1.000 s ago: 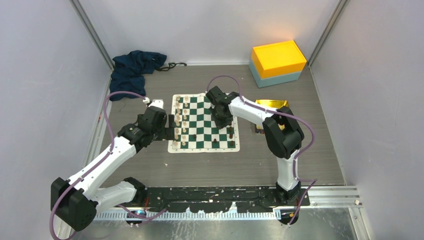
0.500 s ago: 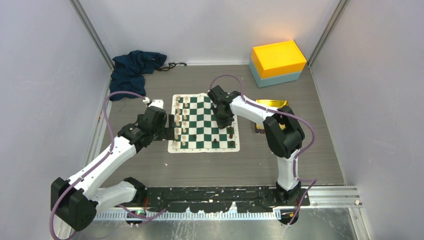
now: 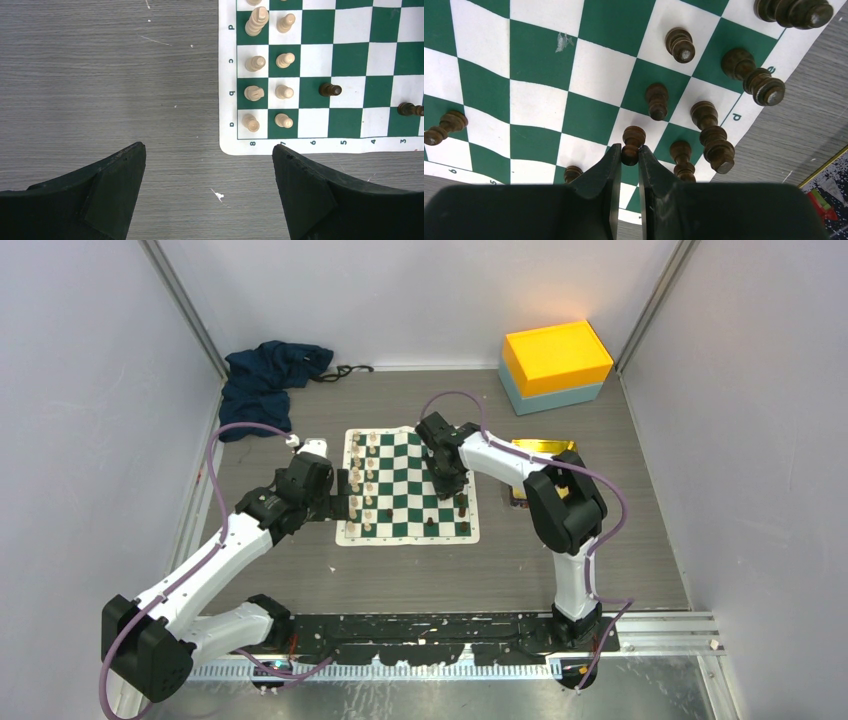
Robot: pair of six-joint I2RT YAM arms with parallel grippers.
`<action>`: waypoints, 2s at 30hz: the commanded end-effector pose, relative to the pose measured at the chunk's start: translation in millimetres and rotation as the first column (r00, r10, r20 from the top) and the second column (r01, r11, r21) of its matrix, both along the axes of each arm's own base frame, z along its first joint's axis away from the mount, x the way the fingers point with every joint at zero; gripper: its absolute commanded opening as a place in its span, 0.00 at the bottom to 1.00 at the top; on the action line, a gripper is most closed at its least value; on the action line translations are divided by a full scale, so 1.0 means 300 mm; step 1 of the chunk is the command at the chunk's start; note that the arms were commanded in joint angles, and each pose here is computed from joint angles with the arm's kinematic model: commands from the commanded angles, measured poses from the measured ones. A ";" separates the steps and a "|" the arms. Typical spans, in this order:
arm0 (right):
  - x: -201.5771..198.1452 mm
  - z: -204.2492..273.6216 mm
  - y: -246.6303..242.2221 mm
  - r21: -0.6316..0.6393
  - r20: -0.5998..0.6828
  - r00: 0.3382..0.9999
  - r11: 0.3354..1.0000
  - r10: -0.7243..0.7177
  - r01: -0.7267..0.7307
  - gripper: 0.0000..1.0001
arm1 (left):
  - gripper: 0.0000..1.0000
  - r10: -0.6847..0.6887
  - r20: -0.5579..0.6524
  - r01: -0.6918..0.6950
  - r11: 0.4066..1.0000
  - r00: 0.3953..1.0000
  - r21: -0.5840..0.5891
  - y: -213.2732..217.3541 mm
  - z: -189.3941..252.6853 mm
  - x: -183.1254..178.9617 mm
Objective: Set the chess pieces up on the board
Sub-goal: Place the chess piece on the chessboard.
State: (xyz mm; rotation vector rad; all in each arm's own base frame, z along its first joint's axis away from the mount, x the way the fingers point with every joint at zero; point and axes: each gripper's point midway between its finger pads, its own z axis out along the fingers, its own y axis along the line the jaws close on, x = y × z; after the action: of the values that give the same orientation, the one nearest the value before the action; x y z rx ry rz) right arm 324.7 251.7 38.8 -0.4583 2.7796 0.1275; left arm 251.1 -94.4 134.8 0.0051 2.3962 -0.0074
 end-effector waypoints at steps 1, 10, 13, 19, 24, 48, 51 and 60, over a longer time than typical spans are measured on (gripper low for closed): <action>0.009 -0.001 0.002 0.015 0.004 1.000 1.000 -0.022 0.022 0.10 | 0.98 0.010 0.037 -0.009 1.000 0.999 -0.024 -0.006 0.027 0.021; 0.005 -0.007 -0.011 0.008 -0.002 1.000 0.999 -0.031 0.031 0.10 | 0.98 0.010 0.036 -0.009 1.000 0.999 -0.026 -0.007 0.026 0.021; 0.005 -0.008 -0.011 0.008 -0.005 0.999 0.999 -0.033 0.033 0.10 | 0.98 0.009 0.035 -0.008 1.000 0.999 -0.028 -0.008 0.027 0.020; 0.000 -0.013 -0.015 0.006 -0.011 0.999 0.999 -0.036 0.036 0.10 | 0.98 0.010 0.034 -0.010 1.000 0.999 -0.028 -0.007 0.026 0.019; -0.003 -0.017 -0.015 0.007 -0.016 0.999 0.999 -0.037 0.037 0.10 | 0.98 0.010 0.033 -0.009 1.000 0.999 -0.029 -0.008 0.025 0.019; 0.001 -0.022 -0.008 0.009 -0.025 0.999 0.999 -0.035 0.035 0.33 | 0.98 0.010 0.030 -0.009 1.000 1.000 -0.030 -0.009 0.020 0.018; 0.003 -0.021 -0.007 0.009 -0.022 0.999 0.999 -0.034 0.034 0.35 | 0.98 0.010 0.031 -0.009 0.999 0.999 -0.030 -0.009 0.021 0.018; 0.021 0.009 0.001 0.018 0.000 1.000 0.999 -0.029 0.029 0.36 | 0.98 0.008 0.035 -0.007 0.999 0.999 -0.033 -0.012 0.026 0.022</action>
State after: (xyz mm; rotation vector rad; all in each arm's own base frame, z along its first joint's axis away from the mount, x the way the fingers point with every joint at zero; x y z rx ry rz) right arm 317.1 245.5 22.8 -0.4302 2.8353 0.1152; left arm 251.0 -94.7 134.7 0.0048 2.3968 -0.0094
